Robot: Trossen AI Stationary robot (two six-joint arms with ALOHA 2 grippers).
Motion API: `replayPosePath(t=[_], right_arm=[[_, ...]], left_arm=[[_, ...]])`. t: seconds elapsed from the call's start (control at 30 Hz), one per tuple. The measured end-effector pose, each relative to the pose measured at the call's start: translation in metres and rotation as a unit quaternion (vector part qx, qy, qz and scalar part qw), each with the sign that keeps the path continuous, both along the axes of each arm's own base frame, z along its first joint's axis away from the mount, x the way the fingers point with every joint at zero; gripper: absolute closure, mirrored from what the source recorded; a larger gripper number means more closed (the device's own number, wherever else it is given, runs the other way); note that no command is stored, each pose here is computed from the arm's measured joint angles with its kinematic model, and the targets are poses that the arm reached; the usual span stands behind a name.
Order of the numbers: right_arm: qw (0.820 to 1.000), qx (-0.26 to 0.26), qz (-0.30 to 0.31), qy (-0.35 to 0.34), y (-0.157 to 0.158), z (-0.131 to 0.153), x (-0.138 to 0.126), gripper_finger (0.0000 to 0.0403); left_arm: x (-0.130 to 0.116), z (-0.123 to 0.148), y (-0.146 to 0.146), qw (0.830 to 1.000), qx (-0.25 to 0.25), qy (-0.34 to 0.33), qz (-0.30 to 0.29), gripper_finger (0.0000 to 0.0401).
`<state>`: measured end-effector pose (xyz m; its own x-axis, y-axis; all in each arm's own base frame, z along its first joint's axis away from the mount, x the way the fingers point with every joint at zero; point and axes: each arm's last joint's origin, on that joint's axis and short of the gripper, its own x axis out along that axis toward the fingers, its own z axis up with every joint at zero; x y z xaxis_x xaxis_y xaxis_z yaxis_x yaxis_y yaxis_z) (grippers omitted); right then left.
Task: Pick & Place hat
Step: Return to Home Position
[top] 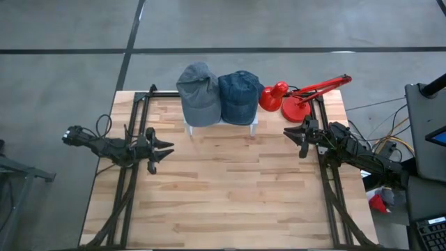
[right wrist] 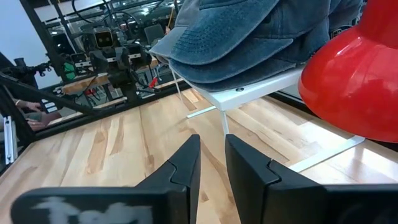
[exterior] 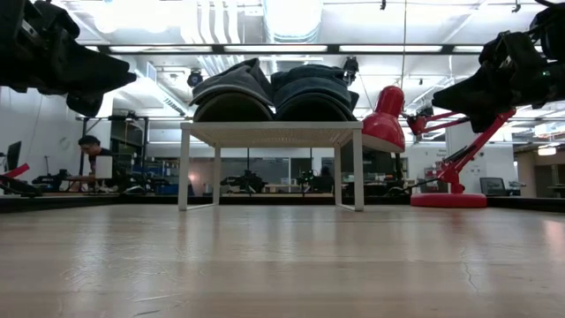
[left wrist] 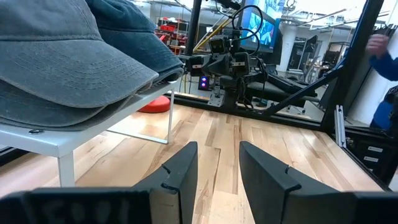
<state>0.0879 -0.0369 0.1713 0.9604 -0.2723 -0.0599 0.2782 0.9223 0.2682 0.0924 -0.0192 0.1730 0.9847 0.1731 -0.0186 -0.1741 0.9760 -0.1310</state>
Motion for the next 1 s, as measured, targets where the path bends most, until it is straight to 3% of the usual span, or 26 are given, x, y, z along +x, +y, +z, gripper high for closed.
replayPosePath(t=[0.7, 1.0], right_arm=[[1.000, 0.000, 0.000, 0.000, 0.0000, 0.0000, 0.0000, 0.0309], [1.000, 0.000, 0.000, 0.000, 0.0000, 0.0000, 0.0000, 0.0324]], left_arm=[[0.0000, 0.0000, -0.0001, 1.000, 0.000, 0.000, 0.000, 0.0279], [0.0000, 0.0000, -0.0001, 1.000, 0.000, 0.000, 0.000, 0.0279]])
